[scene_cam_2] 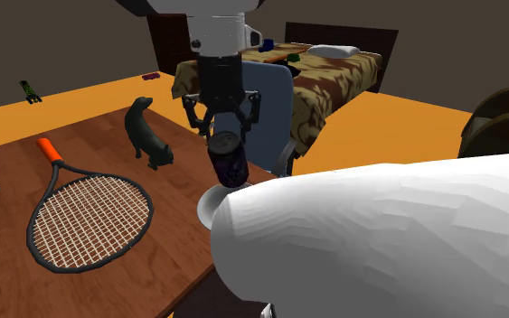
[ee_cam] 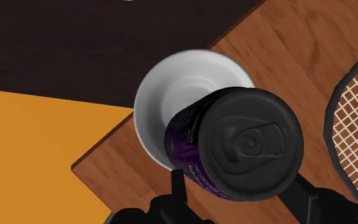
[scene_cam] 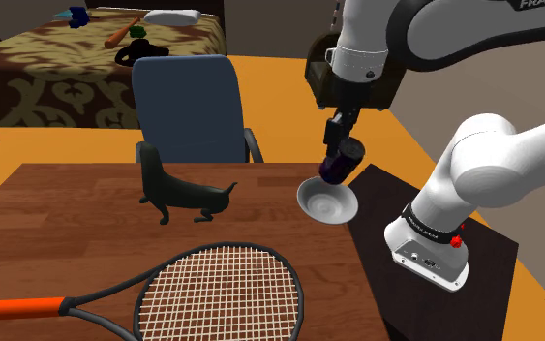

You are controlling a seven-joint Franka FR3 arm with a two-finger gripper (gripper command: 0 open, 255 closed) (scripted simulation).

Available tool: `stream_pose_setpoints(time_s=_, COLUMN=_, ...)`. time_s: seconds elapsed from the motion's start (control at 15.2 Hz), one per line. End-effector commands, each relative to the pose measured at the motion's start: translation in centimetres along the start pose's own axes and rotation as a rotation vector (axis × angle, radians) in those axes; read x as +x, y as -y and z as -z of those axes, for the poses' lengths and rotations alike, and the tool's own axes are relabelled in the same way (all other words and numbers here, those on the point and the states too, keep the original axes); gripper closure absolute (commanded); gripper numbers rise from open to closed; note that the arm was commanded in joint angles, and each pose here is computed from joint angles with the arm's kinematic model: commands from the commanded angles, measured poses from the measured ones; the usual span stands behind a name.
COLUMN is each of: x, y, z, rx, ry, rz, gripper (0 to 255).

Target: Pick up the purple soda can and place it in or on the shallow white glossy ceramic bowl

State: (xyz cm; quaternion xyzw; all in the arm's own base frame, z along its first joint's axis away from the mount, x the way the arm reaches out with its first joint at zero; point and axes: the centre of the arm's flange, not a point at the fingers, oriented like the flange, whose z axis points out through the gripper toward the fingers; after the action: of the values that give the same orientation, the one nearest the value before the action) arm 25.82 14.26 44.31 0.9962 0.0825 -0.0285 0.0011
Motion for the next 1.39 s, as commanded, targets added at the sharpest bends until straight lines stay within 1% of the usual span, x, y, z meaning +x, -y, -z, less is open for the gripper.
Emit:
stream_pose_setpoints(time_s=0.0, x=0.0, y=-0.1, z=-1.0, rx=0.000, ry=-0.001, rz=0.000, gripper=255)
stream_pose_setpoints(time_s=0.86, x=0.4, y=-0.1, z=-7.8, rx=0.000, ry=-0.001, rz=0.000, gripper=255)
stream_pose_setpoints(time_s=0.92, x=0.4, y=-0.1, z=-8.7, rx=0.000, ry=-0.001, rz=0.000, gripper=255)
stream_pose_setpoints(time_s=1.32, x=0.4, y=-0.1, z=-8.7, rx=0.000, ry=-0.001, rz=0.000, gripper=255)
